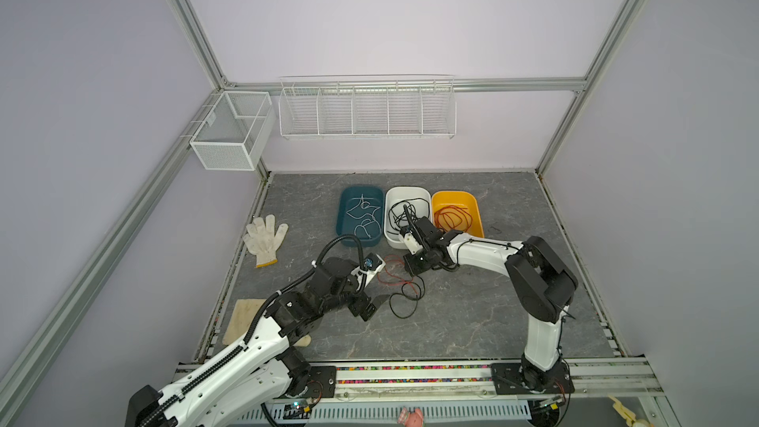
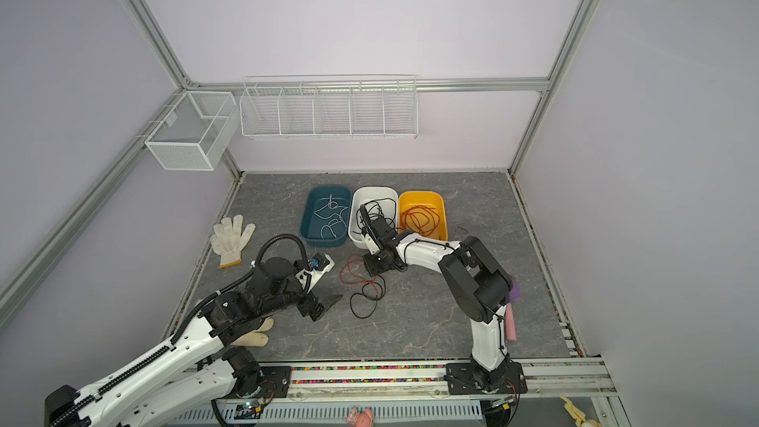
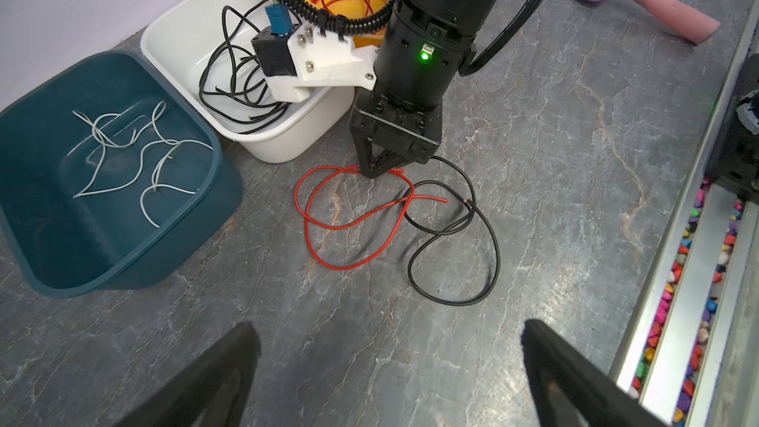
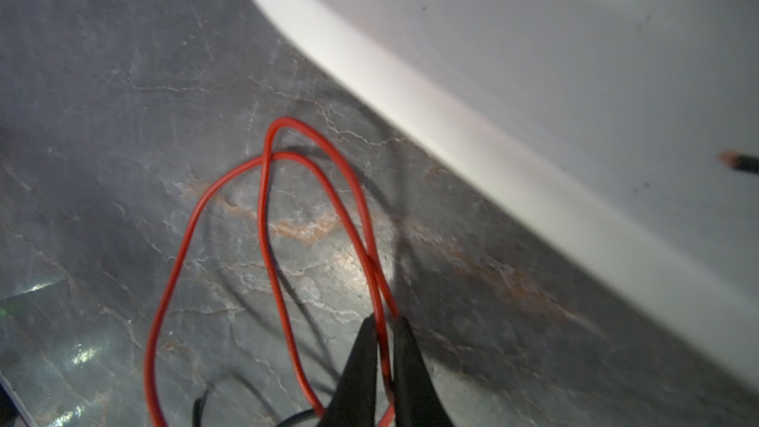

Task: Untangle the cables
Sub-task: 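Grasp the last red cable and lift it with the right gripper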

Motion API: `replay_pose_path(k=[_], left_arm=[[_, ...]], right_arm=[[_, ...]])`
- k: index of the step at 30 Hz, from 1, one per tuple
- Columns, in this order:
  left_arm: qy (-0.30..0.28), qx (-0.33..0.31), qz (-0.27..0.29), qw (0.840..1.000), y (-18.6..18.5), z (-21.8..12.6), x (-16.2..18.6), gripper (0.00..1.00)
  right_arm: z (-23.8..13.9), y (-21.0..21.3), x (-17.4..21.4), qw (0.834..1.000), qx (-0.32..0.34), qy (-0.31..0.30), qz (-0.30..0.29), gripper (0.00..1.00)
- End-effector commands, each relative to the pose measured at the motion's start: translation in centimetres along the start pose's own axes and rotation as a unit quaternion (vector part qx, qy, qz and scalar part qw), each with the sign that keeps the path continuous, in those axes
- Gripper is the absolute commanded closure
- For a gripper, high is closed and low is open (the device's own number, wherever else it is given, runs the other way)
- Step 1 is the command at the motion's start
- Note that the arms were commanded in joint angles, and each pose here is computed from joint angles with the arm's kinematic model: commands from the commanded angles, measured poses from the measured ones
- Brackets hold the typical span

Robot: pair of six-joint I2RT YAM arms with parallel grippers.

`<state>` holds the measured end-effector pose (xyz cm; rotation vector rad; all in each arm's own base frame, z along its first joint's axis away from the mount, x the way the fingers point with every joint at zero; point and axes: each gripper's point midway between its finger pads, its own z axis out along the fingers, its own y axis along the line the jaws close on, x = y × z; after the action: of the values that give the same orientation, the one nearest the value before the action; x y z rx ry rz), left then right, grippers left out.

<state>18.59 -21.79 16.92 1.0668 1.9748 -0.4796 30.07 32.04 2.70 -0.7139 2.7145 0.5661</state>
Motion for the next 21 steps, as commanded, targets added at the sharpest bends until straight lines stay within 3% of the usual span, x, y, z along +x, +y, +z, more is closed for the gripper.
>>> replay_pose_path(k=[1,15,21], left_arm=[[-0.006,-0.003,0.012,1.000,0.0,-0.1,0.0,0.01],[-0.010,-0.004,0.012,1.000,0.0,-0.3,0.0,0.01],[-0.012,-0.004,0.013,1.000,0.0,-0.3,-0.1,0.01]], right_arm=[[-1.5,1.0,-0.8,1.000,-0.004,-0.022,-0.017,0.93],[-13.4,4.2,-2.9,0.987,-0.035,-0.147,-0.047,0.93],[-20.1,3.6,-4.0,0.974,0.002,-0.222,-0.049,0.93]])
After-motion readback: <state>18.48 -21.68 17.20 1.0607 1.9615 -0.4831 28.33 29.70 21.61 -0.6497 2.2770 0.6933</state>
